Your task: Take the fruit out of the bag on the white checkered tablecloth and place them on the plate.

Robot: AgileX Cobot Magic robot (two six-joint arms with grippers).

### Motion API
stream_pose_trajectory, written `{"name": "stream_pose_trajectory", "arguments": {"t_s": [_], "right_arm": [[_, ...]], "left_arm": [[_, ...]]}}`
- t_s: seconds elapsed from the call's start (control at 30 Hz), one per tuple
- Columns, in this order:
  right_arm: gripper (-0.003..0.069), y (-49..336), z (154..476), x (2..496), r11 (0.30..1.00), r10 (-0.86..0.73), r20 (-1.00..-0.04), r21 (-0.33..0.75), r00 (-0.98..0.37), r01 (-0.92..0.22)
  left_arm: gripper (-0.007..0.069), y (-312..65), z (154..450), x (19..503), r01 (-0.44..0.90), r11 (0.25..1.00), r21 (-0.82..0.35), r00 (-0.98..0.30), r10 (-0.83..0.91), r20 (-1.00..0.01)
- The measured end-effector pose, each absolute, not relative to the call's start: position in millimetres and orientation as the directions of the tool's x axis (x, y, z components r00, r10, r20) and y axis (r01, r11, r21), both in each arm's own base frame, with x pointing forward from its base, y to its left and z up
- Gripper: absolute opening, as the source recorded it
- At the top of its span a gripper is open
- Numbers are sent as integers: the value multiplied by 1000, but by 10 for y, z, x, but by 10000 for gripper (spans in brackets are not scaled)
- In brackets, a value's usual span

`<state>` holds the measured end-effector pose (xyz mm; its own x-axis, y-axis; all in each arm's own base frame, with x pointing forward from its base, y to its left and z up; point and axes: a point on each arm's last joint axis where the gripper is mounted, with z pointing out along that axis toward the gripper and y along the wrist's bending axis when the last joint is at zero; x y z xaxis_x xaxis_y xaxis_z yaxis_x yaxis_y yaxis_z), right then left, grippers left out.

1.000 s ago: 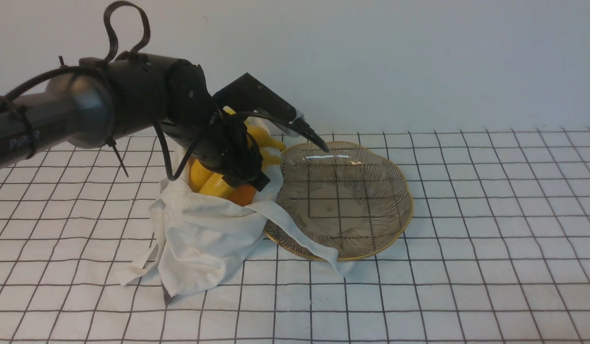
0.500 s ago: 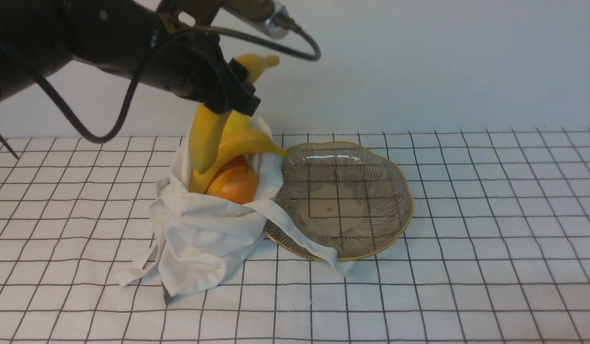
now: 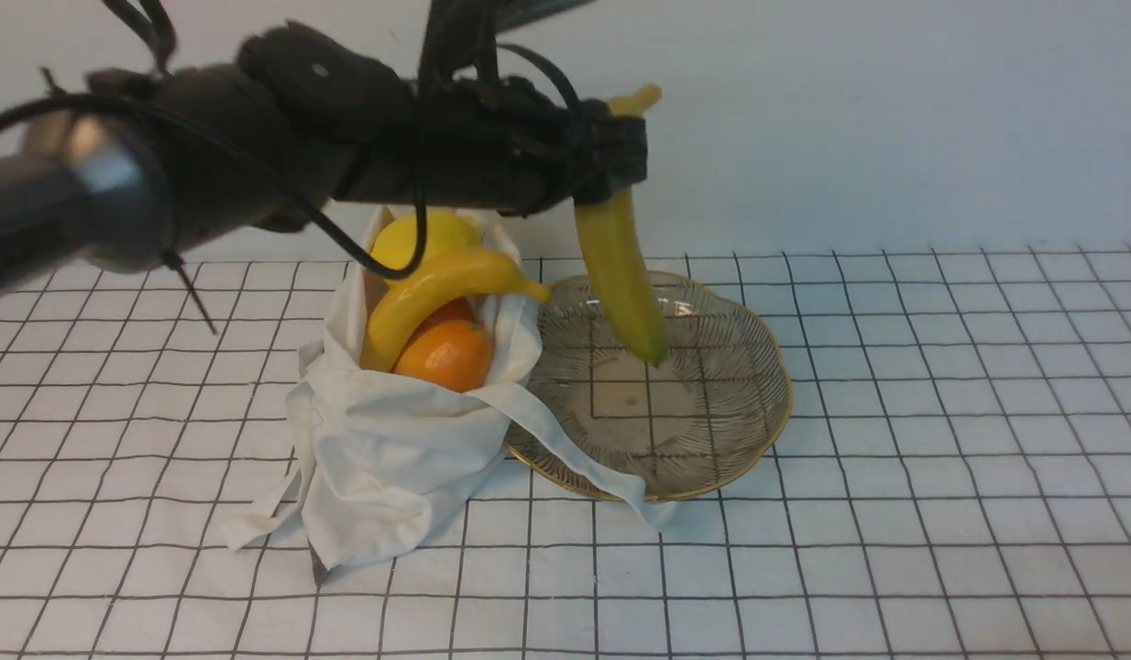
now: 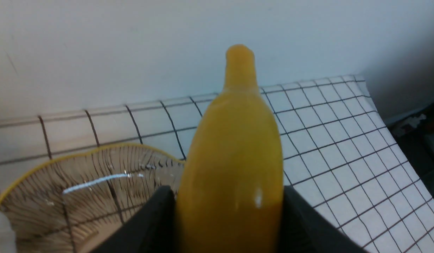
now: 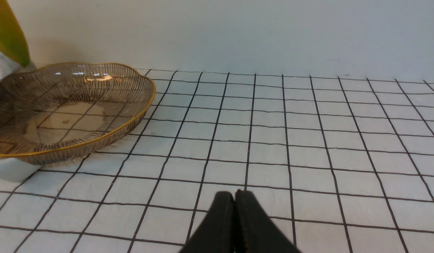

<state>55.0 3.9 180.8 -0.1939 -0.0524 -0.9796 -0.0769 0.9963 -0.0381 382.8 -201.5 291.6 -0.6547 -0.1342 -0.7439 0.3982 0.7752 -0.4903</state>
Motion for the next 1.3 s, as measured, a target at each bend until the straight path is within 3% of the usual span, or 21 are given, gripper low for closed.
{"name": "stream_pose_trajectory", "arguments": {"t_s": [0.1, 0.2, 0.33, 0.47, 0.57, 0.63, 0.77, 0.83, 0.97, 1.07, 1.2, 1.3], "right_arm": [[-14, 39, 1808, 550, 996, -52, -980, -38, -194, -77], [-14, 39, 1808, 550, 996, -52, -980, -38, -194, -77], [-14, 39, 1808, 550, 996, -52, -980, -38, -194, -77], [-14, 39, 1808, 550, 996, -52, -980, -38, -194, -77], [-14, 39, 1808, 550, 996, -52, -980, -38, -194, -77], [-14, 39, 1808, 550, 996, -52, -980, -38, -194, -77], [-14, 39, 1808, 550, 996, -52, -980, -38, -194, -77], [-14, 39, 1808, 550, 996, -52, -980, -38, -194, -77], [-14, 39, 1808, 550, 996, -52, -980, -38, -194, -77], [-14, 39, 1808, 550, 996, -52, -980, -38, -194, -77], [-14, 39, 1808, 550, 996, -52, -980, -38, -194, -77], [-14, 39, 1808, 550, 996, -52, -980, -38, -194, -77]], "left_arm": [[334, -2090, 2558, 3951, 329, 766, -552, -722, -173, -670], [427, -2128, 2357, 4011, 284, 755, -591, -755, -204, -623], [553, -2143, 2302, 4030, 313, 756, -575, -746, -179, -642], [578, -2127, 2478, 3992, 388, 757, -525, -694, -135, -707], [502, -2089, 2762, 3899, 458, 753, -472, -633, -97, -768], [386, -2044, 3022, 3776, 523, 741, -421, -583, -49, -811], [79, -1847, 3574, 3359, 642, 688, -339, -535, 85, -840], [29, -1729, 3738, 3145, 669, 671, -319, -550, 159, -820], [-2, -1418, 3934, 2677, 684, 688, -242, -602, 346, -720], [-8, -1046, 4094, 2206, 615, 780, -113, -657, 429, -619], [-8, -744, 4011, 1605, 521, 850, -79, -684, 360, -635], [-8, -582, 3867, 1153, 495, 866, -78, -603, 277, -748]]}}
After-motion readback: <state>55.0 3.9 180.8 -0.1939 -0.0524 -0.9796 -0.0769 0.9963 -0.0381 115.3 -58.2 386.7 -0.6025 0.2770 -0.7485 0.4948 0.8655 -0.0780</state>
